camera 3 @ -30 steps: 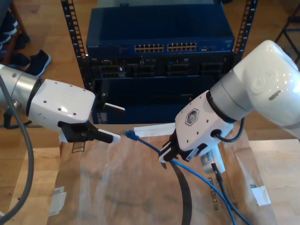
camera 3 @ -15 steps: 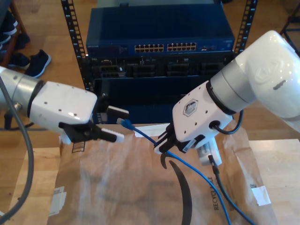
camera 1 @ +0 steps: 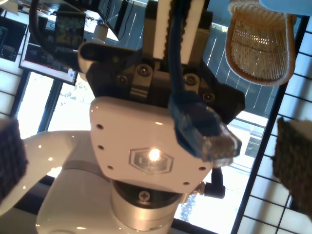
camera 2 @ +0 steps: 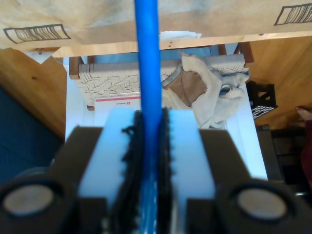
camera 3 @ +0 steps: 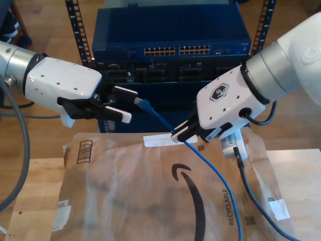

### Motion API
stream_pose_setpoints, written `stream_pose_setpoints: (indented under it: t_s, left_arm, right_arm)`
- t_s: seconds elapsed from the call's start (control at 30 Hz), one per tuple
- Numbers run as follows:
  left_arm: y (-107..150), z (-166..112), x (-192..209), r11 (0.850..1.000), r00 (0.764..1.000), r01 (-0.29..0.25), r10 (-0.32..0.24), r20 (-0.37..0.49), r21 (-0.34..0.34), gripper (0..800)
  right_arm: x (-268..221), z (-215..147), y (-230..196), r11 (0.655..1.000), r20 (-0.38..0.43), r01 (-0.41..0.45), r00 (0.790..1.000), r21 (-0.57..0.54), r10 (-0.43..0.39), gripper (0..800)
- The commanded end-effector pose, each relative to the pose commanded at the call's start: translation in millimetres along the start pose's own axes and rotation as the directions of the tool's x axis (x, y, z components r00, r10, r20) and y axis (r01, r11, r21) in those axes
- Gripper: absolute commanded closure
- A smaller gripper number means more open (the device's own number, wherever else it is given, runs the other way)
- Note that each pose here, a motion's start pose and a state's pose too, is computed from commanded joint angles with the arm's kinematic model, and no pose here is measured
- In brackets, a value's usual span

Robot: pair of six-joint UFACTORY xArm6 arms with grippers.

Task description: Grab the cable and plug it in

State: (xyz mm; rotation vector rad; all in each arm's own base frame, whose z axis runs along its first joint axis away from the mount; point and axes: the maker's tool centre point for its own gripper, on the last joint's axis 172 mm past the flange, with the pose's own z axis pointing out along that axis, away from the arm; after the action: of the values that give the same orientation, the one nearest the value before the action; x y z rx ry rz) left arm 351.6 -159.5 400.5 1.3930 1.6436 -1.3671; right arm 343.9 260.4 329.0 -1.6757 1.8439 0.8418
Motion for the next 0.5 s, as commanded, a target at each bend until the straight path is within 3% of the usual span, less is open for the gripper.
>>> stream_pose_setpoints:
  t_s: [0.17, 0.23, 0.3, 0.5]
  left_arm:
    - [1.2, -0.1, 0.6, 1.0, 1.0, 0.006, -0.006, 0.0, -0.004, 300]
    - [2.2, -0.9, 0.8, 1.0, 1.0, 0.006, -0.006, 0.0, -0.008, 305]
    - [2.6, -1.3, 0.4, 1.0, 1.0, 0.007, -0.007, -0.001, -0.011, 401]
    - [2.7, -0.3, 1.3, 1.0, 1.0, 0.007, -0.007, 0.0, -0.009, 403]
  right_arm:
    - [0.0, 1.2, 1.1, 1.0, -0.001, 0.003, 1.0, -0.003, -0.003, 799]
    - [0.0, 1.7, 1.9, 1.0, -0.002, 0.004, 1.0, -0.006, -0.004, 799]
    - [-0.3, 2.1, 2.3, 1.0, -0.003, 0.005, 1.0, -0.007, -0.005, 799]
    - [-1.3, 2.6, 2.9, 1.0, -0.004, 0.01, 1.0, -0.01, -0.01, 800]
